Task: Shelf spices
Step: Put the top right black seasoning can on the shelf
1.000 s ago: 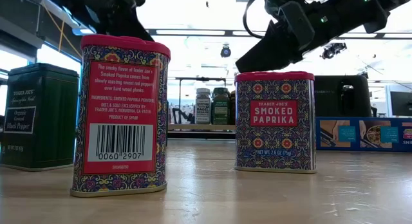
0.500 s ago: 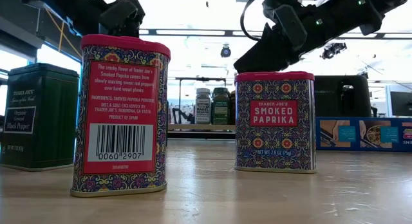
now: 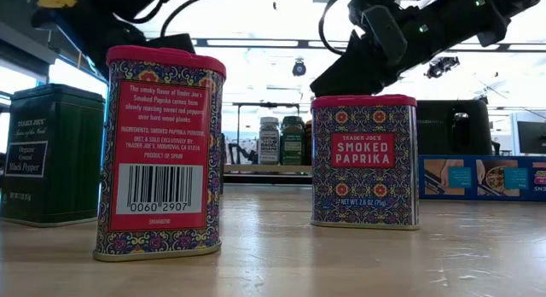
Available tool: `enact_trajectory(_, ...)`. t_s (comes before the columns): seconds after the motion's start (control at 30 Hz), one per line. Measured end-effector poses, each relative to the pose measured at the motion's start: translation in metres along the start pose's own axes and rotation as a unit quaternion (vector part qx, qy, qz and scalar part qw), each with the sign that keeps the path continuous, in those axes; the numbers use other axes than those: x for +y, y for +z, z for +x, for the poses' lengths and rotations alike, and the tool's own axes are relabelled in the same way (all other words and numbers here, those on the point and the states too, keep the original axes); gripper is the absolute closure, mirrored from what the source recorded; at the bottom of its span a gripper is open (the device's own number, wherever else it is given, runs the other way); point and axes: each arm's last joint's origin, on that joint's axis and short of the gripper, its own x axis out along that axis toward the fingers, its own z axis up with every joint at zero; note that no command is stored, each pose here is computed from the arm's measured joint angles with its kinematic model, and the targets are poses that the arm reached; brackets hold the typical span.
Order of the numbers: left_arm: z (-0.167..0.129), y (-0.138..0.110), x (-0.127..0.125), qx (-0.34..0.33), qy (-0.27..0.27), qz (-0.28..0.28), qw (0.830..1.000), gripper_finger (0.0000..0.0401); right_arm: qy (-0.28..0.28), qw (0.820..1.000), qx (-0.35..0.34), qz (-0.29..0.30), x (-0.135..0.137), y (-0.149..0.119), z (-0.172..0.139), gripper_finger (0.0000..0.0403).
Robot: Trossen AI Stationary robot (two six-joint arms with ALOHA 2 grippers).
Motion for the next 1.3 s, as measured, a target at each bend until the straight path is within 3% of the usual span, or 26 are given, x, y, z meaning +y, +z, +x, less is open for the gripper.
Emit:
enact_trajectory(0.37, 0.014, 0.004, 0.007, 0.019, -0.012, 0.014, 1.0, 0.0146, -0.003, 1.0, 0.002, -0.001, -0.002, 0.0, 0.001, 0.0172)
enact_trajectory(0.5, 0.025, 0.007, 0.014, 0.037, -0.035, 0.039, 0.998, 0.0189, -0.003, 1.0, 0.003, -0.004, -0.002, 0.0, 0.001, 0.0172)
enact_trajectory(0.67, 0.036, 0.014, 0.024, 0.046, -0.064, 0.037, 0.996, 0.0288, -0.004, 1.0, 0.009, -0.004, -0.002, -0.001, 0.001, 0.0172)
enact_trajectory(0.7, 0.035, 0.015, 0.026, 0.046, -0.066, 0.033, 0.996, 0.0292, -0.004, 1.0, 0.011, -0.004, -0.002, -0.002, 0.001, 0.0172)
enact_trajectory(1.1, -0.015, 0.076, 0.036, 0.001, -0.08, 0.053, 0.995, 0.0292, -0.006, 1.0, 0.011, -0.004, -0.002, -0.002, 0.001, 0.0172)
enact_trajectory(1.3, -0.027, 0.11, 0.064, 0.007, -0.047, 0.086, 0.995, 0.0292, -0.006, 1.0, 0.01, 0.001, -0.002, -0.002, 0.001, 0.0172)
